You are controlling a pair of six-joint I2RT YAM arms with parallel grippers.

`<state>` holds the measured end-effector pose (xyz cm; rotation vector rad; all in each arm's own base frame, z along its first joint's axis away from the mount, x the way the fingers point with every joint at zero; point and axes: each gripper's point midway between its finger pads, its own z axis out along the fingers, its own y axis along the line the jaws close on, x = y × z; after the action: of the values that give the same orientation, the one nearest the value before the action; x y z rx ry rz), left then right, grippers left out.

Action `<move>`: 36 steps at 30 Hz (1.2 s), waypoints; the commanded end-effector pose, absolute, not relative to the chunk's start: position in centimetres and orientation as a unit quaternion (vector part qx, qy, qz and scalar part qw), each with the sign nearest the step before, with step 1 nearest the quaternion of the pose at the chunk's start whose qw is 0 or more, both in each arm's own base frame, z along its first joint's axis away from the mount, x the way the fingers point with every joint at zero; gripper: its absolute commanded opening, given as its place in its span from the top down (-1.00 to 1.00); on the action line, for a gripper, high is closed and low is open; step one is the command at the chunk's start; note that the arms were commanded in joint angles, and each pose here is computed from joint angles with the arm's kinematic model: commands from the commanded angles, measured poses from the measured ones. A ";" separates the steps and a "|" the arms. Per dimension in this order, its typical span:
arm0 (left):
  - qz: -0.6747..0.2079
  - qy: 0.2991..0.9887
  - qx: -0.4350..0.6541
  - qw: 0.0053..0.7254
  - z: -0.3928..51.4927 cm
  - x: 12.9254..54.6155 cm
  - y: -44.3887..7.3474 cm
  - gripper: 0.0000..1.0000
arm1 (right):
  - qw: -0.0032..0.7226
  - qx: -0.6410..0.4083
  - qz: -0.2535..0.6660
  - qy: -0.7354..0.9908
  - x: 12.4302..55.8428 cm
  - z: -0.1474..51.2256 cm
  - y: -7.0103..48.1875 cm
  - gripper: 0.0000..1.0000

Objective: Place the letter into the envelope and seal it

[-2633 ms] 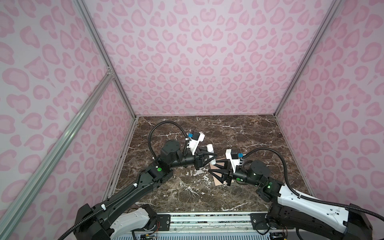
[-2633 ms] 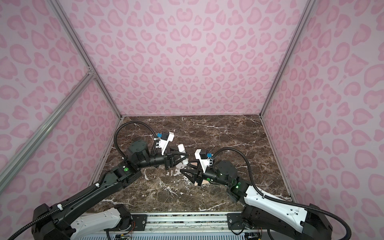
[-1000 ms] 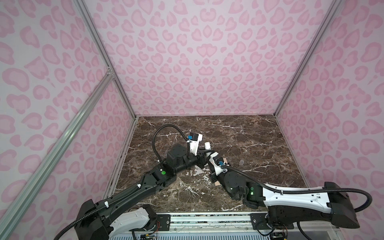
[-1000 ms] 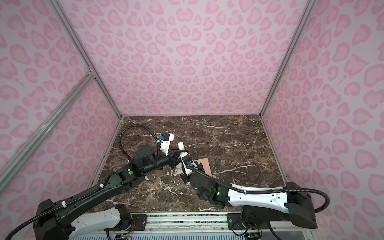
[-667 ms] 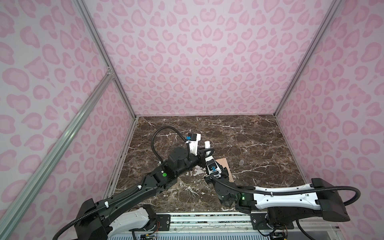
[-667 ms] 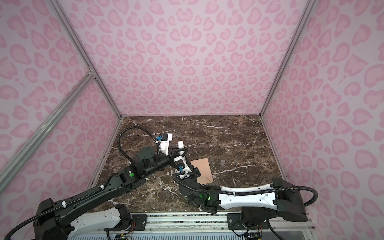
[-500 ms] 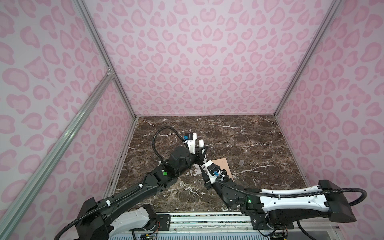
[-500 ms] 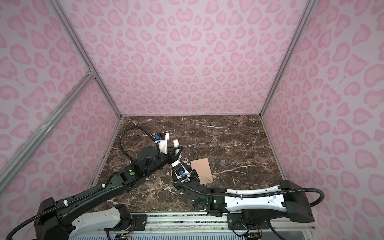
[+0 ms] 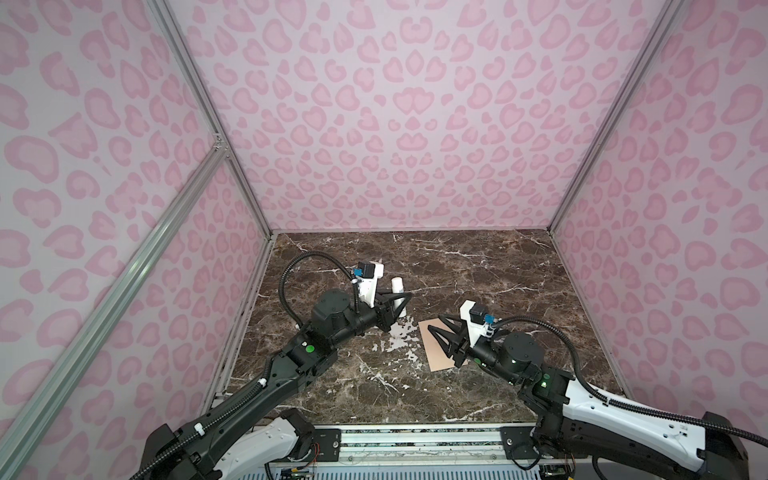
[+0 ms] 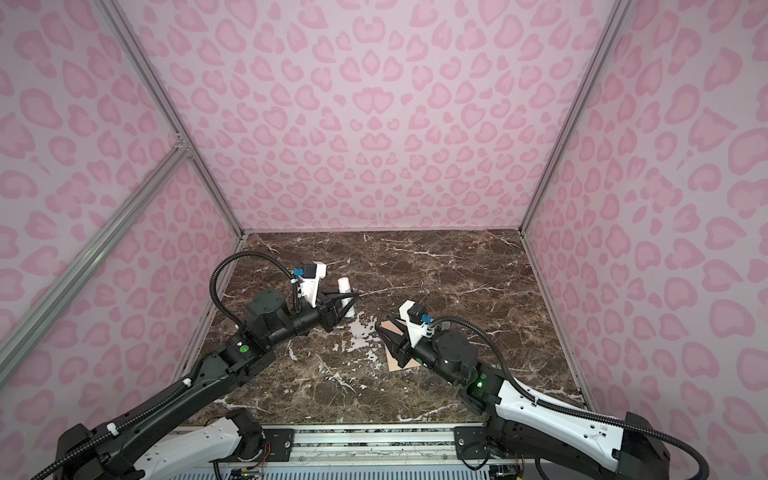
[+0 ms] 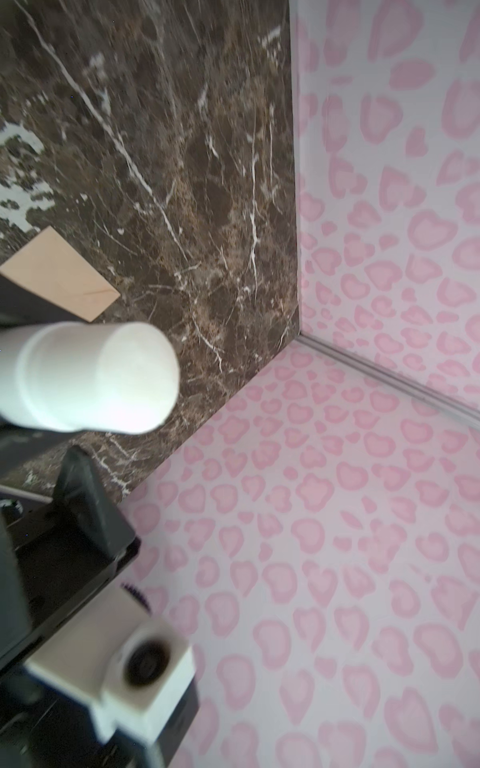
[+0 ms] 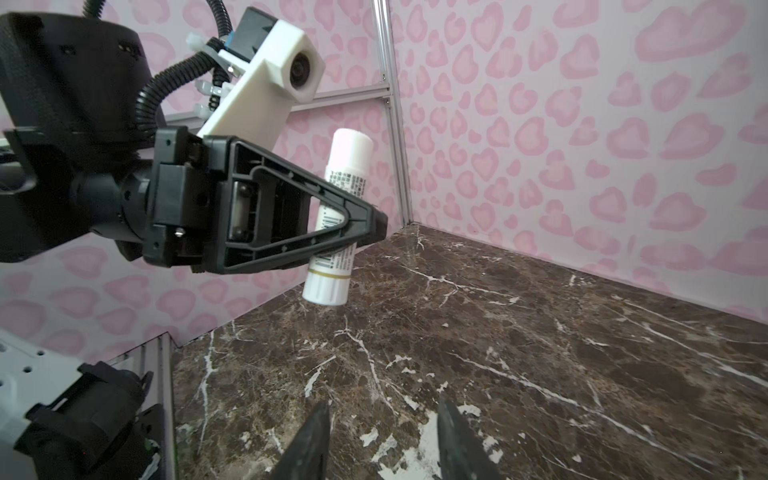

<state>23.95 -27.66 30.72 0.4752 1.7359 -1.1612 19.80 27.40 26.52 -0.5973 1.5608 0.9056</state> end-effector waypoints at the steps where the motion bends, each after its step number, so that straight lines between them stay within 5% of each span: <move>1: -0.556 0.639 0.263 0.462 33.4 20.8 -29.3 0.92 | 0.546 -0.277 0.500 0.612 17.3 28.9 28.6 0.09; 24: -0.619 0.586 0.293 0.434 33.7 18.9 -31.2 0.91 | 0.485 -0.310 0.587 0.570 16.0 30.6 31.6 0.13; 36: -0.615 0.591 0.294 0.431 33.3 18.9 -31.5 0.92 | 0.485 -0.314 0.584 0.570 16.1 30.7 31.5 0.57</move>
<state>18.73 -31.46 33.03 0.7370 1.4924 -1.5435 16.70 31.57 29.33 -0.7303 1.4602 1.4092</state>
